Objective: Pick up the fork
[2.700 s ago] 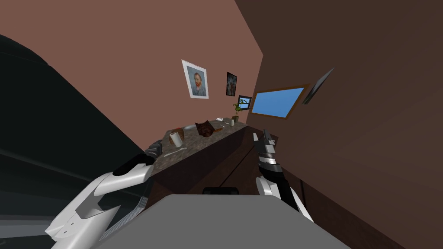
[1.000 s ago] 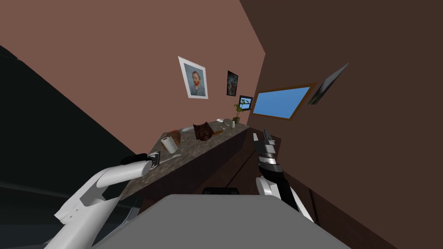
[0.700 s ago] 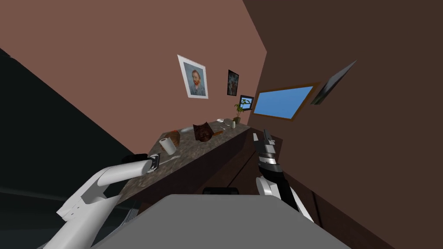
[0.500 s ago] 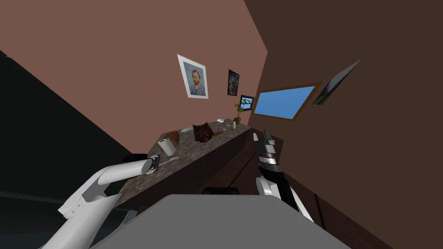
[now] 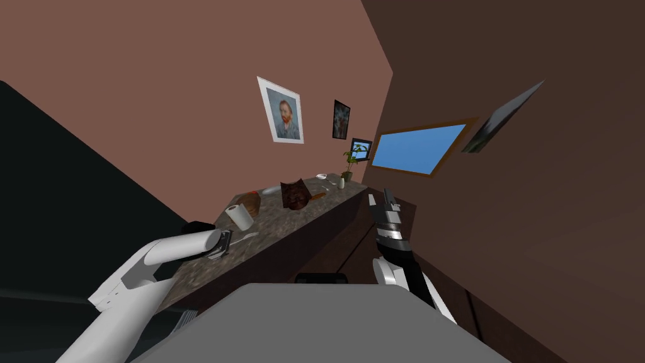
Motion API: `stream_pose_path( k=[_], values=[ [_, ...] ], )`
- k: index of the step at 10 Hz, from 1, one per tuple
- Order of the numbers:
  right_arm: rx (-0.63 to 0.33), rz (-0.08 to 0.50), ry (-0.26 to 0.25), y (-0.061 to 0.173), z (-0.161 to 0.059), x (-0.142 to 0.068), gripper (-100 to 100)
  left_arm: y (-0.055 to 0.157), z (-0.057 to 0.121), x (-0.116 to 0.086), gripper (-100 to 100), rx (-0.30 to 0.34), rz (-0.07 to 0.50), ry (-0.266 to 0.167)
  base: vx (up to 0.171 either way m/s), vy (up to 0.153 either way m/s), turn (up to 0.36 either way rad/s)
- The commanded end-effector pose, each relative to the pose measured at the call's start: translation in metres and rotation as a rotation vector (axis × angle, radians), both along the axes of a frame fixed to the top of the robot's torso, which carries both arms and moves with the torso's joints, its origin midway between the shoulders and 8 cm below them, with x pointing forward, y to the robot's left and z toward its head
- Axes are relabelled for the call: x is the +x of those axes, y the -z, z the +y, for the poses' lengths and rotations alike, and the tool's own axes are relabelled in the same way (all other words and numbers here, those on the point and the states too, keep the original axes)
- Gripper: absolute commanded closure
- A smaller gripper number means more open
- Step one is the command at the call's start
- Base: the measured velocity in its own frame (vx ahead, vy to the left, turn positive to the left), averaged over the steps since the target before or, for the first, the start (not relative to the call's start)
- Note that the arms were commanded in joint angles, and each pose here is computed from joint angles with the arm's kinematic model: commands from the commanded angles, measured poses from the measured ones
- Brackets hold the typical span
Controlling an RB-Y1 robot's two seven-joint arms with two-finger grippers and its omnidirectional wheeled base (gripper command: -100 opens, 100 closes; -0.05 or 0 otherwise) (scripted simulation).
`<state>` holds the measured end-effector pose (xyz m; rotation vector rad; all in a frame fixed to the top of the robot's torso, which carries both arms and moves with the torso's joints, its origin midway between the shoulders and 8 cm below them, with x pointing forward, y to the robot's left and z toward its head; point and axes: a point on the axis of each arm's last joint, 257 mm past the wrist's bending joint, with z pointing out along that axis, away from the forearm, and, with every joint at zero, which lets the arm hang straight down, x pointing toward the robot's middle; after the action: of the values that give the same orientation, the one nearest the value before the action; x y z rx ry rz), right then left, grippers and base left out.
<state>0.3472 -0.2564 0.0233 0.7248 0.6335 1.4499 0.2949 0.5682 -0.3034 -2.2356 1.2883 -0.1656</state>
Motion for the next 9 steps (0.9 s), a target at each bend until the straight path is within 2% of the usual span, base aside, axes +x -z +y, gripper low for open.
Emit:
stream_pose_path(
  k=[1,5,7,8,9],
  values=[
    [0.000,0.000,0.000,0.000,0.000,0.000,0,0.004,-0.001,-0.005,-100,-0.016,0.027,-0.005,0.053,0.001,0.022],
    [0.000,0.000,0.000,0.000,0.000,0.000,0,0.012,-0.003,-0.026,-100,-0.078,0.139,-0.021,0.080,-0.001,0.031],
    [0.000,0.000,0.000,0.000,0.000,0.000,0,0.013,-0.004,-0.032,-100,-0.092,0.167,-0.025,0.050,-0.001,0.015],
    [0.000,0.000,0.000,0.000,0.000,0.000,0,0.012,-0.004,-0.030,-100,-0.087,0.157,-0.023,0.017,0.000,0.002],
    [0.000,0.000,0.000,0.000,0.000,0.000,0,0.012,-0.004,-0.030,0,-0.088,0.160,-0.024,0.000,0.000,0.000]
  ],
)
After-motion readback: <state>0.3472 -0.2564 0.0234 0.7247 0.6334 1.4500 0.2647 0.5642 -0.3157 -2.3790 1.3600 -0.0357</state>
